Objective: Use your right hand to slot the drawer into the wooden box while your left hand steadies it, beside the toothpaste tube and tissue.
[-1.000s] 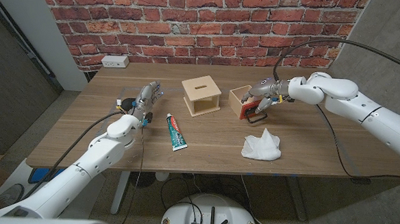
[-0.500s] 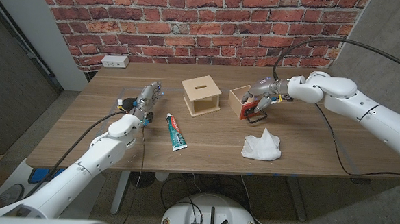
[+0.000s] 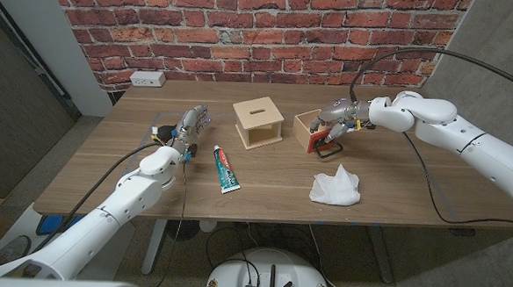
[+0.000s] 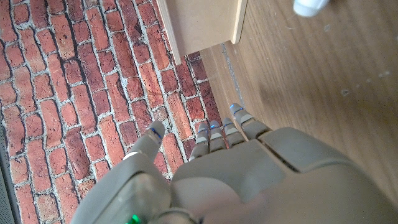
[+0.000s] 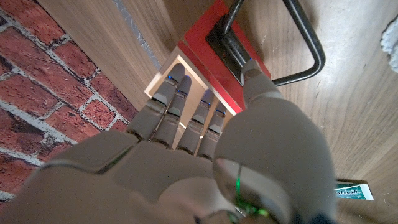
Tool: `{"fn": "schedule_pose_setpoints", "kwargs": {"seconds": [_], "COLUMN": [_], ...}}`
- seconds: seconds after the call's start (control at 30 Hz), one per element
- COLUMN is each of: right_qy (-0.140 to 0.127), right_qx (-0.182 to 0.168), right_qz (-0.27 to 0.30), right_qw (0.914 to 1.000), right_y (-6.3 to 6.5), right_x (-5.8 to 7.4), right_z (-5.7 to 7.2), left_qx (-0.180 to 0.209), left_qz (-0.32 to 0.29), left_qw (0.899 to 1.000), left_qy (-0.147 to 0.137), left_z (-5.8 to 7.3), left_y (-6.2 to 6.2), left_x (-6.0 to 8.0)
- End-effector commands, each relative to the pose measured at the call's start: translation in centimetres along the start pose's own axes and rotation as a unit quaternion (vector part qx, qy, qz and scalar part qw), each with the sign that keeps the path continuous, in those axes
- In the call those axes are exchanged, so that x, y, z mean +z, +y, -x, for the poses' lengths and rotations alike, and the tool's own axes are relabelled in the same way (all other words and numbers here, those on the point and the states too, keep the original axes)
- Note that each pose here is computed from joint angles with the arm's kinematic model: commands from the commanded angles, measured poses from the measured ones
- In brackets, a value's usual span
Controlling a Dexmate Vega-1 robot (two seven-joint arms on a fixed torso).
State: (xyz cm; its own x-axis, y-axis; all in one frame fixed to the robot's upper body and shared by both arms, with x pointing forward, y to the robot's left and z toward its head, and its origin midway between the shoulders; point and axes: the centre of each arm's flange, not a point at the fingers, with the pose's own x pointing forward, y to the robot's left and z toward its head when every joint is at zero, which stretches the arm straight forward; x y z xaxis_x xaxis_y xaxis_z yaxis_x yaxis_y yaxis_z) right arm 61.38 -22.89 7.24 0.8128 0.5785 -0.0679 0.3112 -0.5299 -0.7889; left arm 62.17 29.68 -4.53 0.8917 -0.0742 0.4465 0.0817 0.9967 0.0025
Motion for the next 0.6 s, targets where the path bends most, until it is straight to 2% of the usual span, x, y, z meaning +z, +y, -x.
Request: {"fn": "schedule_pose_setpoints", "kwargs": {"seconds": [0.03, 0.6], "right_qy": [-0.003, -0.012], "right_qx": [-0.010, -0.013], "right_qz": [0.003, 0.000], "right_qw": [0.9999, 0.9998], "right_y": [0.00, -0.16], "right_x": [0.01, -0.01], "right_z": [-0.18, -0.32], "left_qx": [-0.002, -0.002], "left_qz": [0.001, 0.001], "left_qw": [1.000, 1.000], "left_qy": [0.004, 0.006], "left_z": [-0.27, -0.44], "left_y": [0.08, -0.07], "left_x": [-0.17, -0.35]}}
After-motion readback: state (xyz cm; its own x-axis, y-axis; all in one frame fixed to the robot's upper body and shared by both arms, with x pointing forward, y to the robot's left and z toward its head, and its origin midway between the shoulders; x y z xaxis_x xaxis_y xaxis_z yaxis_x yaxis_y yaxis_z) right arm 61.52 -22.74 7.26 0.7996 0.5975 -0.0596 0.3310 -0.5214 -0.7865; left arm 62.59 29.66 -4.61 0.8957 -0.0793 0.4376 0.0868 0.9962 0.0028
